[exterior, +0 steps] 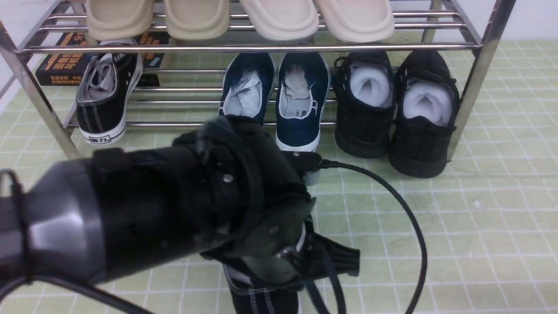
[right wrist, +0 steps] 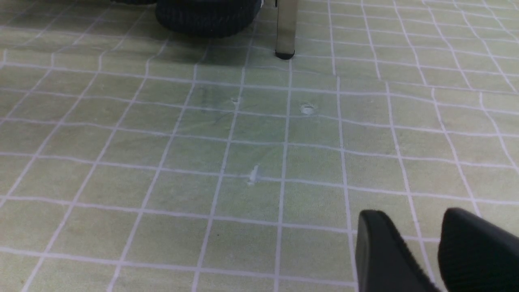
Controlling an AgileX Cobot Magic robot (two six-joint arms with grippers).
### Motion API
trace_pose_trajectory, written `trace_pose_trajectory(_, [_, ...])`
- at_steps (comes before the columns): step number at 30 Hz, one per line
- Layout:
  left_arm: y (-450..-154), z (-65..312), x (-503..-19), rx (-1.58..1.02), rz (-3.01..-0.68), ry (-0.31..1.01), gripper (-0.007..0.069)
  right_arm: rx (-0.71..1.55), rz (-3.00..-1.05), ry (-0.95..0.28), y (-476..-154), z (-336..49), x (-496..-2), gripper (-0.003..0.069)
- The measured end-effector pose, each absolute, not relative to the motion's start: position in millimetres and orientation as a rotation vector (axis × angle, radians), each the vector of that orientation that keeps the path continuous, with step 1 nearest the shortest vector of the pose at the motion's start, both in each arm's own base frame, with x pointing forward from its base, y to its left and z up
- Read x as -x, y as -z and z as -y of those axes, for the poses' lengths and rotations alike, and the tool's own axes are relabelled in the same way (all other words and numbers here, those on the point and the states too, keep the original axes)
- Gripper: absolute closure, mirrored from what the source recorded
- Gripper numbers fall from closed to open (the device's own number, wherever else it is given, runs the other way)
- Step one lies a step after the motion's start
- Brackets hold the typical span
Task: Take the shoes off the shelf with your hand from the green coffee tablecloth.
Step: 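Set the held shoe down on the floor in front of the rack with the left gripper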
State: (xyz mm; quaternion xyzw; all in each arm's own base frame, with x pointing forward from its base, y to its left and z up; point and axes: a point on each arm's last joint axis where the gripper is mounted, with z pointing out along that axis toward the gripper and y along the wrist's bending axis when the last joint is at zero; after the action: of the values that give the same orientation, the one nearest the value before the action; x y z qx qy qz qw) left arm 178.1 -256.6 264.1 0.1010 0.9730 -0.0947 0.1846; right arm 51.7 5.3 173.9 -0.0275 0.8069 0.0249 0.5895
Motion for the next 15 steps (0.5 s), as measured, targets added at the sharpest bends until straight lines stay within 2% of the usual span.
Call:
trace_pose_trajectory(7, [-260,267,-183,-0.29,-2.704,0.35,0.0606,0.064,-1.879,-0.058,-174,-5,-52,0.0421])
trace_pose_trajectory(15, [-253,270,-182,-0.288,-2.729,0.346,0.0605,0.064,-1.879,-0.058,-174,-5,-52,0.0421])
